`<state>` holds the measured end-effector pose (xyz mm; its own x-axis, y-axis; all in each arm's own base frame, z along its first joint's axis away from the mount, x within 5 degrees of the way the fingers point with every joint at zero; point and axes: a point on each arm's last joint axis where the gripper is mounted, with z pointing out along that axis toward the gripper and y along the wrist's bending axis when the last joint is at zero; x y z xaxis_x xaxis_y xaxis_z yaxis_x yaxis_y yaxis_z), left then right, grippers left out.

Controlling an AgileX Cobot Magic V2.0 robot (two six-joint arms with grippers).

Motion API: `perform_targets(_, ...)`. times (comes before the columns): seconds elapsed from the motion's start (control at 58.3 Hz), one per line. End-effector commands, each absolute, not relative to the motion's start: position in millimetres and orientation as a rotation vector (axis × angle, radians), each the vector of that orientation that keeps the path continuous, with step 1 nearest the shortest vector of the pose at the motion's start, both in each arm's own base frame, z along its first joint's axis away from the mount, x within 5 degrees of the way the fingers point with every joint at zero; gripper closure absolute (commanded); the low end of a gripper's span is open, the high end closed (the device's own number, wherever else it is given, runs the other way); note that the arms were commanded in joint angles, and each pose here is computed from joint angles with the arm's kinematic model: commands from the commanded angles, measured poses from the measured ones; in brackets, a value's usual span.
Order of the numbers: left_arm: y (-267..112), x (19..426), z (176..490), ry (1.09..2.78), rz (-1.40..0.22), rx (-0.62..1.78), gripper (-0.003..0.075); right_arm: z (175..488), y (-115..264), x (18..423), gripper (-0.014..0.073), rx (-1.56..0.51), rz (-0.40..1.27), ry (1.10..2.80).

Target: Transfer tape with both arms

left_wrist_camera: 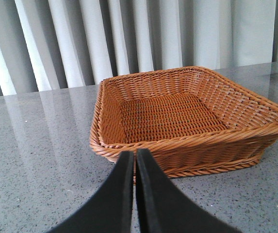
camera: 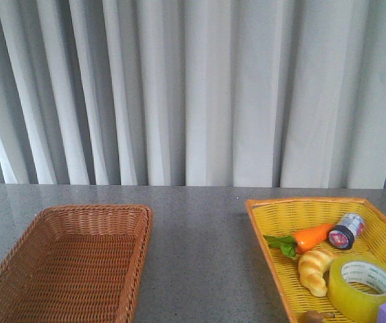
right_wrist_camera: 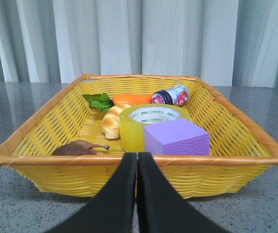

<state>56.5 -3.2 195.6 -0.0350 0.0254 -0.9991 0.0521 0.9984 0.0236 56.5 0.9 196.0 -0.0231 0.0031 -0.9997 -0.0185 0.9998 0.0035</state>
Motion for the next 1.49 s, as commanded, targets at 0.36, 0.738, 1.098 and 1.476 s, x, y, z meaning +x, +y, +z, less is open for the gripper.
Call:
perform_targets(0.36, -2.7, 55.0, 205.2, 1.517, -0.034, 0.039, 0.0725, 202.6, 0.8, 55.9, 0.0601, -0.011, 0.013, 1.510)
perform_targets(0.738, -2.6, 54.7, 207.5, 1.505, -0.034, 0.038, 0.0726, 204.1, 0.9, 55.7, 0.0601, 0.008, 0.034, 1.499)
perform_targets(1.098, -0.9, 37.1, 293.9, 1.229, -0.116, -0.038, 0.0726, 283.5, 0.7, 48.4, 0.0601, 0.044, 0.083, 1.328)
perform_targets(1.476, -9.5, 92.8, 385.5, 1.604, -0.142, 0.019, 0.0726, 379.2, 2.1, 90.4, 0.0601, -0.013, 0.024, 1.541)
